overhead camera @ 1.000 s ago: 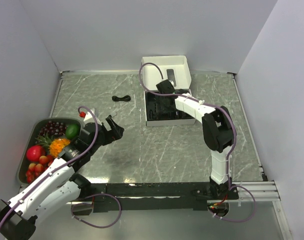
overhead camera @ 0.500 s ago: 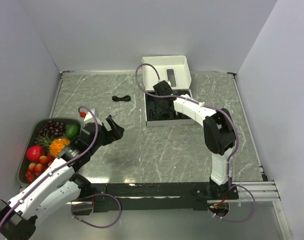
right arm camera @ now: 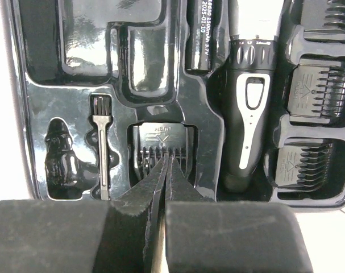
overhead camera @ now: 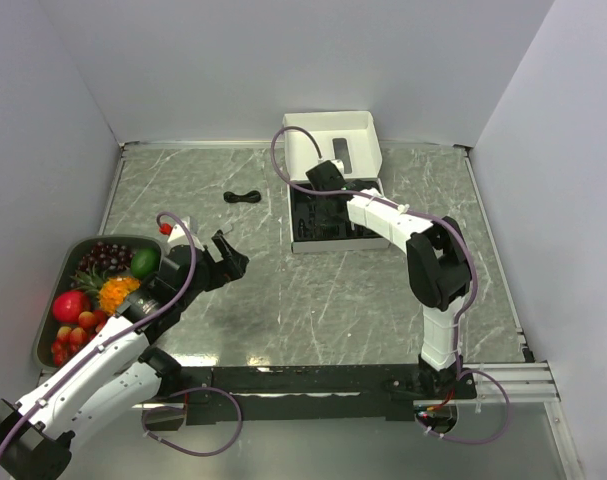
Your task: Sort the hair-cutting tools
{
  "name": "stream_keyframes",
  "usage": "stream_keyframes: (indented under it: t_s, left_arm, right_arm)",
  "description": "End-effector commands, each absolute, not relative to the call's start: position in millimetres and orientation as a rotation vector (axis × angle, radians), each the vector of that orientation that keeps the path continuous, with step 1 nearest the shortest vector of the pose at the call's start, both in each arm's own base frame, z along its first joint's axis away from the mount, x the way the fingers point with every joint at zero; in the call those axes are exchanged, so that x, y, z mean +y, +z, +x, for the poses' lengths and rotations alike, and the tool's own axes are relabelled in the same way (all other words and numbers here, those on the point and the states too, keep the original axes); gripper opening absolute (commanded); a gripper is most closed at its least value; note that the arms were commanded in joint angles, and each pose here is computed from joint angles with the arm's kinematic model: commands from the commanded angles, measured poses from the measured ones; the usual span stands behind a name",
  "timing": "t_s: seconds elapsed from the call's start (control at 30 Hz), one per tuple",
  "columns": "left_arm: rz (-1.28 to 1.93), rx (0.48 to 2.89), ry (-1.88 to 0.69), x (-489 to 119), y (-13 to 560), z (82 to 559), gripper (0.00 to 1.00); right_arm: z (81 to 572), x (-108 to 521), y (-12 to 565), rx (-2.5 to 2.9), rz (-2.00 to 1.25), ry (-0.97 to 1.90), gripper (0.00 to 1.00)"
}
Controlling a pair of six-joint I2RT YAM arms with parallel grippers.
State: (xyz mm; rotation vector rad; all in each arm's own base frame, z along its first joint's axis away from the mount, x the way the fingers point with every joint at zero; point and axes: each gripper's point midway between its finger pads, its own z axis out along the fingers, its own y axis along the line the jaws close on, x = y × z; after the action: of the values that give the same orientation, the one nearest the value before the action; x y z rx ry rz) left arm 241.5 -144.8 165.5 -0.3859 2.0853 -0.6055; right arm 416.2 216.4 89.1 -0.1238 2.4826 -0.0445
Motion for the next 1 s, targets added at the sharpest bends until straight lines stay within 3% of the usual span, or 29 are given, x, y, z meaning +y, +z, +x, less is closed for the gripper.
stream_keyframes:
  t_s: [0.0, 0.37, 0.7, 0.8, 0.83, 0.97]
  left_arm:
    - [-0.373, 2.036, -0.637, -148, 180, 245, 0.99]
    - [-0.384, 2.052, -0.615, -147, 168, 247, 0.99]
    - [-0.416, 2.027, -0.604, -147, 181, 256, 1.0]
    - [-0.445, 2.01, -0.583, -147, 187, 266, 0.99]
    - [-0.451, 2.006, -0.576, -148, 188, 269, 0.99]
    - [-0.496, 2.007, -0.474, -146, 195, 292, 0.99]
  right_arm:
    - [425, 211, 90, 2.461, -0.081, -0.072, 0.0]
    - [424, 208, 62, 2.501, -0.084, -0.086, 0.0]
    - [418, 200, 123, 2.379, -0.049, -0.061, 0.0]
    - [410, 200, 149, 2.327, -0.064, -0.089, 0.08]
    - [407, 200, 163, 2.299, -0.063, -0.086, 0.18]
    - [387, 204, 187, 2.255, -0.09, -0.068, 0.43]
